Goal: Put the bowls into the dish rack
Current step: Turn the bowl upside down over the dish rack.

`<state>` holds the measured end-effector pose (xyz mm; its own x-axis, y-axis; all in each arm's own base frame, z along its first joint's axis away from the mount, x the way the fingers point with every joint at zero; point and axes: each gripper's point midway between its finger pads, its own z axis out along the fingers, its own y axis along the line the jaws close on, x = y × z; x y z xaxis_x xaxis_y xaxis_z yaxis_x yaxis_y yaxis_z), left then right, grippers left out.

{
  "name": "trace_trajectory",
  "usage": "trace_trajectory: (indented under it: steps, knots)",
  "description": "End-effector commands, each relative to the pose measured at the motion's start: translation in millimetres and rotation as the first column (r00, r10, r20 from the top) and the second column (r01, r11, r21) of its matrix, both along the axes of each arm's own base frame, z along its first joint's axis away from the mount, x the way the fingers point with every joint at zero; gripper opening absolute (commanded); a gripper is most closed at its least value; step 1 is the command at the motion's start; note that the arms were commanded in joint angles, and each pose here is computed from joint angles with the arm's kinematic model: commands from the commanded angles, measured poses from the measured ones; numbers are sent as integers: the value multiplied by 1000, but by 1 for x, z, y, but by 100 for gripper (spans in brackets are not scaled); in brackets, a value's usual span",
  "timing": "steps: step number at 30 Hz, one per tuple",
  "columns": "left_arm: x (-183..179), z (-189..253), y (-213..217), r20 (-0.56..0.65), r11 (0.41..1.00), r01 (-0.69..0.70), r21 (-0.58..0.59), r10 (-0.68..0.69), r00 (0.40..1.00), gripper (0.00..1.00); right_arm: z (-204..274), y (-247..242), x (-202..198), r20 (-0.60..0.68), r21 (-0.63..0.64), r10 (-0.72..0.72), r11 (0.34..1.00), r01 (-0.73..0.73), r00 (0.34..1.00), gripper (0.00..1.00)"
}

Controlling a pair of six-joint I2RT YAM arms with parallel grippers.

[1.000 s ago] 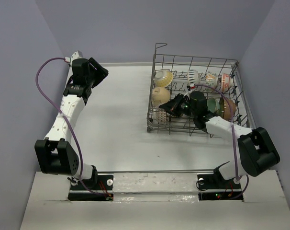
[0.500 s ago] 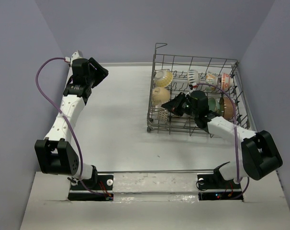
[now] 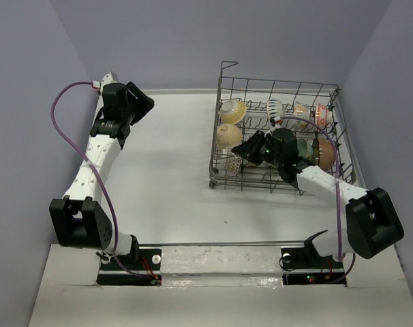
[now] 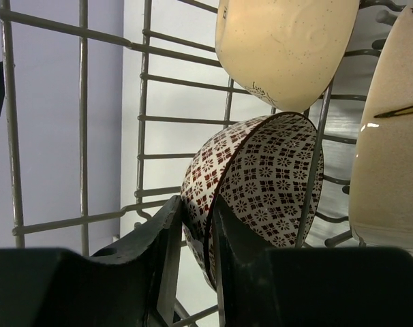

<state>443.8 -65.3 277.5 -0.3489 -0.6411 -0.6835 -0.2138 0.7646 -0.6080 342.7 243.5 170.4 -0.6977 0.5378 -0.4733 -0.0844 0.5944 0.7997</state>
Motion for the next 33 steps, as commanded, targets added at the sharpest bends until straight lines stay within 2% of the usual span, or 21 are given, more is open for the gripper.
trace_trajectory:
  steps: [1,33]
  knots:
    - [3,34,-4,90,1000,21,5,-21,996,68,-48,-34,0,-82,-205,-89,976,71,993,28]
    - [4,26,-11,76,999,46,5,-46,996,68,-79,-60,-4,-125,-392,-137,917,78,983,35]
